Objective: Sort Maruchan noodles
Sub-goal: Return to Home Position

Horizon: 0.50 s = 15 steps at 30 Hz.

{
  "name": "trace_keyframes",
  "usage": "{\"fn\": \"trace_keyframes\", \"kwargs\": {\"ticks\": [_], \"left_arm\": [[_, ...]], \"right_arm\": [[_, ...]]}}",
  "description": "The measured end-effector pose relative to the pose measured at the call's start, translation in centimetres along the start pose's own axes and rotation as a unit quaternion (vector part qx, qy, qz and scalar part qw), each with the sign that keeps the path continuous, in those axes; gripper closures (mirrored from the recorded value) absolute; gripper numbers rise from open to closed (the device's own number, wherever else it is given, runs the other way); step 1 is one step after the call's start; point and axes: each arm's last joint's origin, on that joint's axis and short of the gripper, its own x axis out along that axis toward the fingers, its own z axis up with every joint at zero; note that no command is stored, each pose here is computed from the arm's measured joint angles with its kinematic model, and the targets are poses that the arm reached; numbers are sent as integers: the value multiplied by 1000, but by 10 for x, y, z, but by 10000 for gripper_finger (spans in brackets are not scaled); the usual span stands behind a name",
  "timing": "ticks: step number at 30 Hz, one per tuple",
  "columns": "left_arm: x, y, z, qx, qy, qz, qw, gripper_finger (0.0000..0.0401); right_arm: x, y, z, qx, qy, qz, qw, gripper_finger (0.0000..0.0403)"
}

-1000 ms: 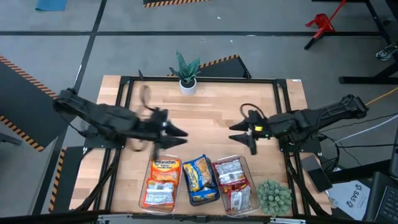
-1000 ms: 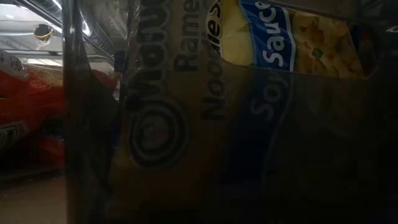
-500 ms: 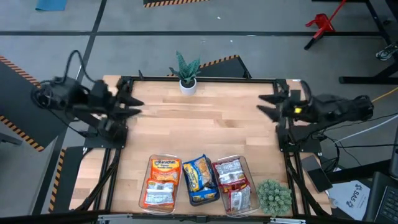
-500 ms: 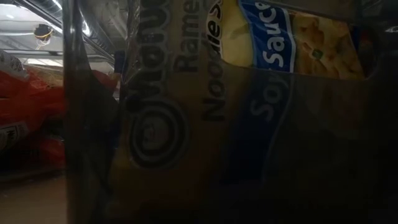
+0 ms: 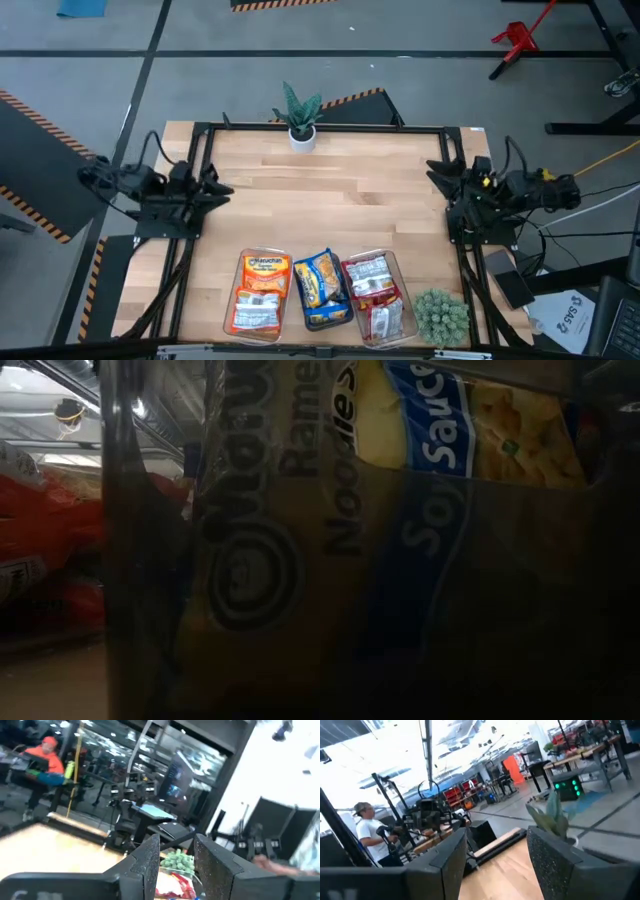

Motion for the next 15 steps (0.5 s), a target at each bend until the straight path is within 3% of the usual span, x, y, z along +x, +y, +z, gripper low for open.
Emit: {"fn": "trace_keyframes", "kwargs": {"ticks": [6,8,11,13,15], "left_arm": [[-18,27,-56,-46,-40,-2,998,284],[-15,34,-75,-39,-20,9,999,284],[-14,41,-98,-58,4,7,998,284],[-15,48,-115,-59,63,49,995,284],[-15,48,-116,-52,69,48,995,284]], "right_arm": [[-6,-24,-49,37,1,-59,998,210],[-7,-33,-68,36,10,-74,997,210],[-8,-43,-103,27,58,-55,996,210],[-6,-40,-103,13,80,-21,997,210],[-4,-39,-110,-9,114,-16,993,210]]}}
